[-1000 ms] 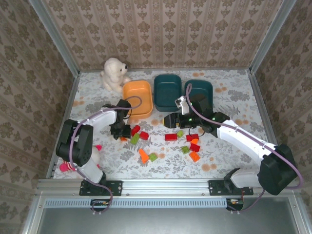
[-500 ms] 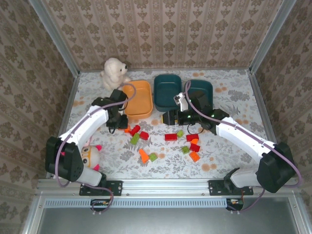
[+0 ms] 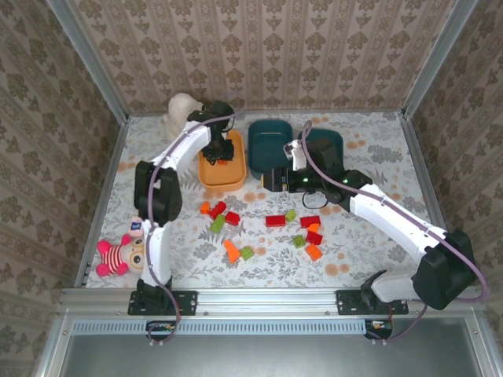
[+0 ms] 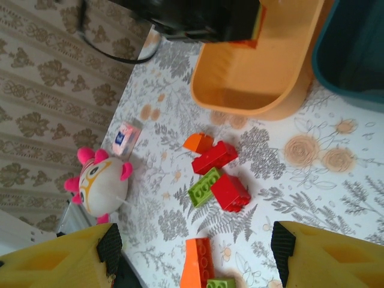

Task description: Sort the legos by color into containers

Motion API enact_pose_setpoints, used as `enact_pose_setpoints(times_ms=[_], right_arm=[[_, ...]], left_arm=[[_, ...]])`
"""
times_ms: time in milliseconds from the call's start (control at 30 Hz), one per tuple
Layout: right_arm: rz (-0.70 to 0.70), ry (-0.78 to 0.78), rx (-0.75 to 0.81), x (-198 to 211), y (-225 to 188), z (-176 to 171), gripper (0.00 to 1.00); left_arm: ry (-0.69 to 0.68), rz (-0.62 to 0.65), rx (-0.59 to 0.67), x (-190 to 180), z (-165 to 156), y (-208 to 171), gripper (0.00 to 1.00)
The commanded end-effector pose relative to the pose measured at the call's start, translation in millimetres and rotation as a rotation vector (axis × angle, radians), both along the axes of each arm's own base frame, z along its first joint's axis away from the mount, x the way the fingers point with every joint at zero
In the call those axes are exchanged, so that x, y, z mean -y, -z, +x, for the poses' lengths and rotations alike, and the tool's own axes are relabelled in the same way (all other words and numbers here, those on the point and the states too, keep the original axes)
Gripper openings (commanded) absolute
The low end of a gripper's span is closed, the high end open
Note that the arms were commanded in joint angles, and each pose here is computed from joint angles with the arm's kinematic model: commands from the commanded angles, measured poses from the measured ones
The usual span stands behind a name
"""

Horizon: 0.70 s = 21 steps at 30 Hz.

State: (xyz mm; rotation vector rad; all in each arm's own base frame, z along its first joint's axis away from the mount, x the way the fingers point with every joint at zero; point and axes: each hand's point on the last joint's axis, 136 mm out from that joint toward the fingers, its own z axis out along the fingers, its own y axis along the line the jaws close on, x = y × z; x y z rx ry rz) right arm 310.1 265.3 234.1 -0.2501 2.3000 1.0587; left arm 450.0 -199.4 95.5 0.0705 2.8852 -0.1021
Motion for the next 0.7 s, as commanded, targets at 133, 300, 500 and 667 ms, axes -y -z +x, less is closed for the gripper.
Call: enact_pose_setpoints(times_ms=[133, 300, 500, 667], right_arm=[[-0.075, 0.098, 0.036, 31, -12, -3, 0.70], [-0.186, 0.150, -0.005, 57, 8, -18, 0.70], [-0.378, 0.273, -0.165, 107, 43, -42, 0.69], [-0.564, 0.339, -0.427, 145, 83, -81, 0.75]], left_arm=[[-0.066, 0.018, -0.129, -9, 3, 43, 0.35], [-0.066, -0.006, -0.151, -7, 1, 48, 0.47], [-0.066, -0.050, -0.093, -2, 3, 18, 0.64], [-0.062, -0.081, -0.016, 2, -3, -24, 0.70]])
